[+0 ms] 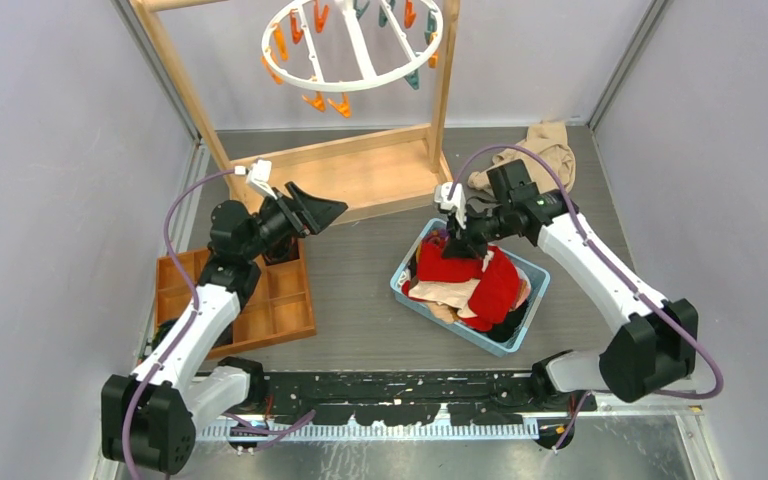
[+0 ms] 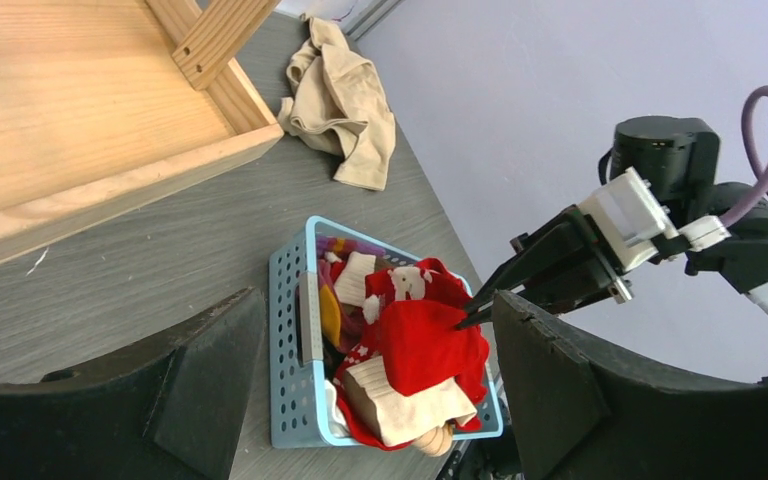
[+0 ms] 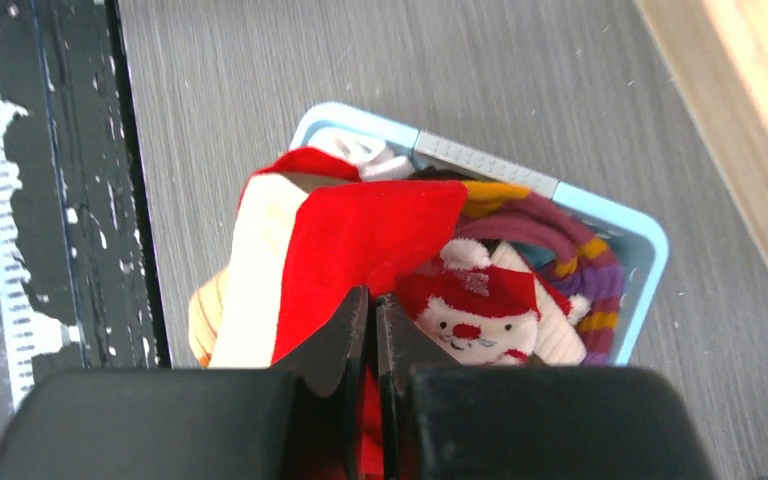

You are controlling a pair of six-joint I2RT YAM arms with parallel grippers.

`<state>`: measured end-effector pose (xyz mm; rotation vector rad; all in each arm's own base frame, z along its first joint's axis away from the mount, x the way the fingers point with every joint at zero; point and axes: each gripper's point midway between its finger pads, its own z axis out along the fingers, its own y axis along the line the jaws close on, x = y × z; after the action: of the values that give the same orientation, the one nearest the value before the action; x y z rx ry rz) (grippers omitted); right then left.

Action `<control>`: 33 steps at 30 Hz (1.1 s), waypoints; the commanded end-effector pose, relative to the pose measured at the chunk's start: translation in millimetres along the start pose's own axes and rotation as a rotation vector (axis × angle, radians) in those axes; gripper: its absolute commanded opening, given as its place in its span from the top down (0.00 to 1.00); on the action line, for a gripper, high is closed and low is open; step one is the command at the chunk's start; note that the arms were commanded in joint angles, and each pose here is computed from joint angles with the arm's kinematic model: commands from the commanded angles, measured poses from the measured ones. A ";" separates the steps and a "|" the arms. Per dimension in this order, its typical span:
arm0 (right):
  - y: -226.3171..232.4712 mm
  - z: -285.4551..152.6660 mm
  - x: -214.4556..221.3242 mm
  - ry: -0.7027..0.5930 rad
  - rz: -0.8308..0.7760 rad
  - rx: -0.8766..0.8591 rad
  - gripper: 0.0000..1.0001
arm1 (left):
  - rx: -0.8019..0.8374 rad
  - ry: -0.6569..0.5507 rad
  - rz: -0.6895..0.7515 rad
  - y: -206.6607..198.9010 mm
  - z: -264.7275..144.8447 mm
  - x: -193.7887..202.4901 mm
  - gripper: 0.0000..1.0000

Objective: Clip the socks to the hanger
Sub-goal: Pick up the sock from the bin.

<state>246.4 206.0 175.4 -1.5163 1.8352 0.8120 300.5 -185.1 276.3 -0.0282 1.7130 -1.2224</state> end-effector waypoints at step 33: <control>-76.1 -100.8 -238.2 -0.881 0.554 0.279 0.99 | 0.391 -0.123 -0.279 -111.4 33.2 -63.1 0.27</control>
<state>354.0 255.7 385.2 -0.3367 1.6845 1.1184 309.2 -224.4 366.4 -0.1298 1.4936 -1.6102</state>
